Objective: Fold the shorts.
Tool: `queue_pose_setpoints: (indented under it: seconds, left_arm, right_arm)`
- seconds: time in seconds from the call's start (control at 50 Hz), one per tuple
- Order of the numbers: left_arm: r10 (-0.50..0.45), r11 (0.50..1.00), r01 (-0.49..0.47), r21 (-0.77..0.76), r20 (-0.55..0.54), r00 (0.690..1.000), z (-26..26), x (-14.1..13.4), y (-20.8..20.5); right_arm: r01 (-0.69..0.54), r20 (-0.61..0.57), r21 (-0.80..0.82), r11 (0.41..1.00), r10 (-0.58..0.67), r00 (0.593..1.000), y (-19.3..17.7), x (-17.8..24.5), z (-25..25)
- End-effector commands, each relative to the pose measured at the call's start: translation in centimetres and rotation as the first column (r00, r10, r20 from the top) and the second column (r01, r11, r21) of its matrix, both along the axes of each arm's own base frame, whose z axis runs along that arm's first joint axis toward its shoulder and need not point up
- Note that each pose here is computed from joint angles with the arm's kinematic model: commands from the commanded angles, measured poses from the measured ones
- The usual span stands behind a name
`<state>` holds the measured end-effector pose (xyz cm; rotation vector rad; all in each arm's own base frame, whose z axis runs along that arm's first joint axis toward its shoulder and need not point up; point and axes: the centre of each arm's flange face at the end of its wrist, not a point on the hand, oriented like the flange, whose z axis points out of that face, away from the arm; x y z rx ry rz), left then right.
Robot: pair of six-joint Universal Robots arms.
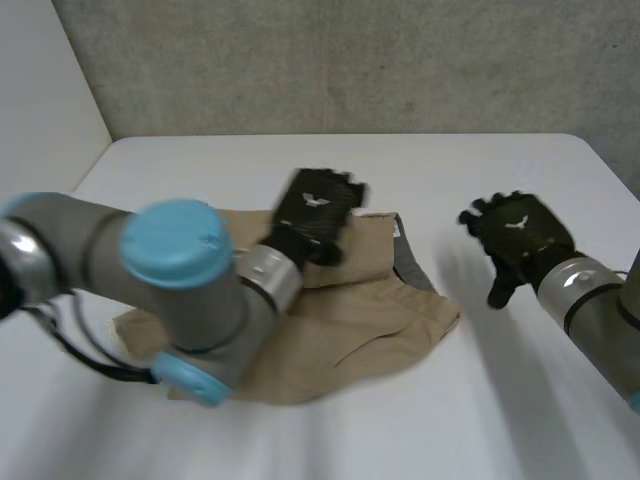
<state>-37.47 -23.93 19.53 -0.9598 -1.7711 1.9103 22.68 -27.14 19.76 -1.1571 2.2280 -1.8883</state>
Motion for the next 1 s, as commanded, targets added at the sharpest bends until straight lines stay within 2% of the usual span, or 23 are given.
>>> queue_pose_setpoints:
  seconds: [0.02,0.08,0.18,0.36,0.48,0.58,0.9,1.0]
  left_arm:
    - [0.184,0.963,-0.208,0.171,0.146,0.972,0.2,7.4,0.2]
    - [0.213,0.931,-0.266,0.25,0.222,0.952,-1.1,9.6,1.3]
    - [0.211,0.896,-0.306,0.321,0.296,0.931,-2.8,11.3,3.6]
    - [0.218,0.865,-0.334,0.373,0.321,0.922,-3.9,13.0,6.2]
    - [0.215,0.846,-0.347,0.405,0.337,0.917,-4.5,13.6,7.1]
    - [0.222,0.844,-0.353,0.405,0.335,0.916,-4.8,13.8,7.3]
    - [0.311,0.879,-0.379,0.29,0.255,0.916,-4.4,13.5,5.0]
    - [0.298,0.868,-0.386,0.312,0.294,0.908,-6.1,13.2,4.6]
  right_arm:
    - [-0.274,0.026,0.187,0.943,0.274,0.961,4.3,1.4,-0.2]
    - [-0.312,0.011,0.208,0.927,0.317,0.948,4.8,1.7,-0.6]
    - [-0.319,-0.037,0.179,0.931,0.331,0.943,3.9,2.0,-1.8]
    - [-0.309,-0.112,0.201,0.93,0.335,0.935,2.2,2.3,-4.8]
    - [-0.279,-0.158,0.133,0.951,0.298,0.941,0.8,2.6,-5.5]
    - [-0.268,-0.128,0.045,0.962,0.271,0.954,-0.2,3.5,-4.9]
    - [-0.256,0.064,0.089,0.963,0.251,0.966,2.3,5.0,-2.7]
    - [-0.225,0.103,0.068,0.972,0.218,0.971,2.4,4.9,-1.2]
